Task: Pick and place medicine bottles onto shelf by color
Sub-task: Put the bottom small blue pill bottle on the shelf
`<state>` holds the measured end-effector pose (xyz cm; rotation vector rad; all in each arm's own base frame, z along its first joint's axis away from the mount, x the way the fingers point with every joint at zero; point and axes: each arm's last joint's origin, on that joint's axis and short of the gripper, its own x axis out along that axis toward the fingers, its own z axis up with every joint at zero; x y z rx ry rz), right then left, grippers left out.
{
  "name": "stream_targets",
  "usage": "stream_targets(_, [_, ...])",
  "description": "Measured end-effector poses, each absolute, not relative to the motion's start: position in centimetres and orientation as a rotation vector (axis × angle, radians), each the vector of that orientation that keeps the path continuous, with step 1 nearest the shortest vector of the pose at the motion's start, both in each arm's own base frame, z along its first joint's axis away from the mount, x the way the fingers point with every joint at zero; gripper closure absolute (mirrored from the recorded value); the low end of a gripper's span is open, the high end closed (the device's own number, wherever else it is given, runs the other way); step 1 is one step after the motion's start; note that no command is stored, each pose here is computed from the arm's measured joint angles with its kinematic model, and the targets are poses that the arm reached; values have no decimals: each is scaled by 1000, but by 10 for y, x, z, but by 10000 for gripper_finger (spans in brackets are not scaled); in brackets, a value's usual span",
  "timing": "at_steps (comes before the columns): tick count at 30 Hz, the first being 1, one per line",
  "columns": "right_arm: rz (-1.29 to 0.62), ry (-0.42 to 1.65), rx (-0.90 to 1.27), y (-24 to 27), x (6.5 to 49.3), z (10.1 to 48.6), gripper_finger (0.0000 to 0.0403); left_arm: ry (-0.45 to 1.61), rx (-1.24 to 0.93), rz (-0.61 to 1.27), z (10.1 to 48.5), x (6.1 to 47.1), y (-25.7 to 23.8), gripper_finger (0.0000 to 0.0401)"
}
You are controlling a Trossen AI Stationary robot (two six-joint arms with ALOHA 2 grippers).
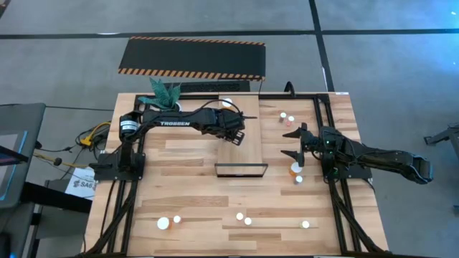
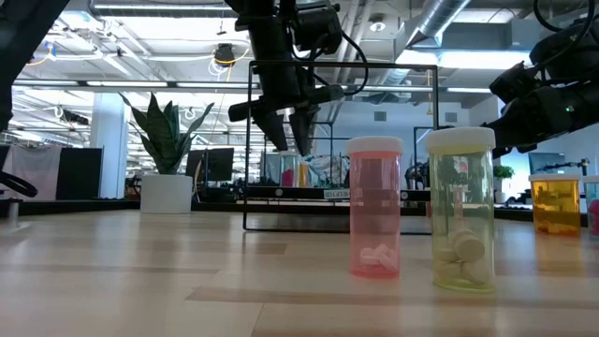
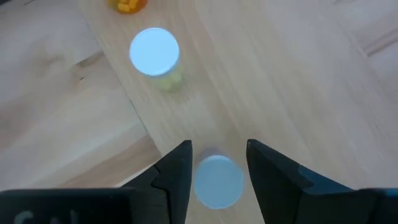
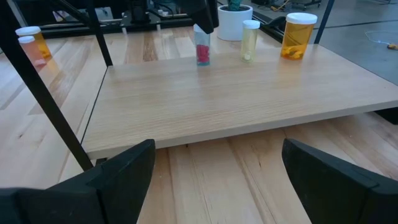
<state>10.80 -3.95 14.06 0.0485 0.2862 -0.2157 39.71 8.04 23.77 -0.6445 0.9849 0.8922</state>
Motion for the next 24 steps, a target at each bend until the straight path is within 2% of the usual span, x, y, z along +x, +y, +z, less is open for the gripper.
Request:
stream_targets(19, [-216,286,49,-39,108,141,29,937,-550,907,240,400,84,262])
stream_targets(24, [-216,286,49,-39,108,141,29,968,-552,900,255,390,83,262])
